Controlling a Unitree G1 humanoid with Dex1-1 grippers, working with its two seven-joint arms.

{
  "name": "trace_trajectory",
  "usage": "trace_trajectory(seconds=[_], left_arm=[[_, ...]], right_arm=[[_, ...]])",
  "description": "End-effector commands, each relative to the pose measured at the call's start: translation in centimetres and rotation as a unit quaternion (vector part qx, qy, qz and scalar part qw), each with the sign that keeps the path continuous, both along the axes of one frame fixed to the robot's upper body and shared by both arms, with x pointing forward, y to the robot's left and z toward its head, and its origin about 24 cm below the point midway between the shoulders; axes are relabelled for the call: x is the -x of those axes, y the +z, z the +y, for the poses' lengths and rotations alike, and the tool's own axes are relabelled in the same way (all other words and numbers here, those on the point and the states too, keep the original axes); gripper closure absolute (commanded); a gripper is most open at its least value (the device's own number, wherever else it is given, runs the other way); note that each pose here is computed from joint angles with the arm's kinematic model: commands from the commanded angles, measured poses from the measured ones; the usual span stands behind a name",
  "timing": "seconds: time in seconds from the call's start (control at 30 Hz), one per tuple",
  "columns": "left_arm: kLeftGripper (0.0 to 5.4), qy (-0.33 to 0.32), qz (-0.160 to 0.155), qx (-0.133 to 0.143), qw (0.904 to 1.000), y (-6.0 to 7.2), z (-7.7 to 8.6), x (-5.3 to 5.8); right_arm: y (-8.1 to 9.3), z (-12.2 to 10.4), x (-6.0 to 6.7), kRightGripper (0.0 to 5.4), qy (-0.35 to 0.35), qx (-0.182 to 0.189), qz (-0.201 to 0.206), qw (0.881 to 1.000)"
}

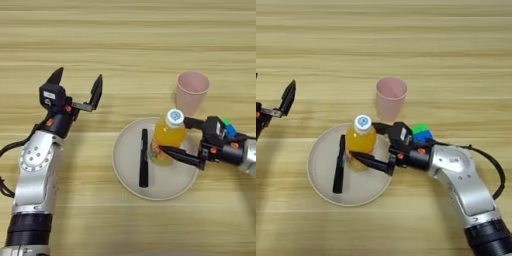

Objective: Move the objects on the table

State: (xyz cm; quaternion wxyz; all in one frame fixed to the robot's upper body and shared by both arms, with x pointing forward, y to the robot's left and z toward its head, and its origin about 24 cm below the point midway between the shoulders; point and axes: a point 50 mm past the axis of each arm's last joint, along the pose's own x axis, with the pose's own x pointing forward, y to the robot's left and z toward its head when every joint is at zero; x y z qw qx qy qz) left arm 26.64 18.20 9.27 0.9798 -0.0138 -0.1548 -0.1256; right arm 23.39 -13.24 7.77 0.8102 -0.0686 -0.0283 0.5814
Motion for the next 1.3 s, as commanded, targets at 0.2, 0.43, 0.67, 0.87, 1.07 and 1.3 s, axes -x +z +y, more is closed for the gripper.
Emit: trace_trajectory(seconds=[0.2,0.43,0.67,0.87,1.07,1.3], left_arm=[[0.00,0.000,0.002,-0.004,1.0000,-0.2,-0.2,-0.1],[0.00,-0.002,0.003,-0.004,1.0000,-0.2,-0.4,-0.2],[0.00,-0.004,0.004,-0.003,1.0000,-0.3,-0.5,-0.3],[0.00,-0.005,0.004,-0.003,1.0000,-0.4,-0.6,-0.4],[0.00,-0.004,0.003,-0.006,1.0000,-0.5,-0.7,-0.5],[0.00,-0.003,0.001,-0.005,1.0000,-0.5,-0.7,-0.4]], right_arm=[[-0.1,0.0,-0.6,1.98,0.006,0.014,-0.015,1.000],[-0.7,-0.1,-0.6,1.98,0.012,0.025,-0.007,1.000],[-0.7,0.0,-0.5,1.29,0.019,0.028,-0.007,0.999],[-0.3,0.2,-0.6,0.50,0.018,0.017,-0.014,1.000],[1.2,0.5,-0.8,0.02,0.008,-0.036,-0.025,0.999],[2.6,0.4,-0.7,0.02,0.006,-0.082,-0.033,0.996]])
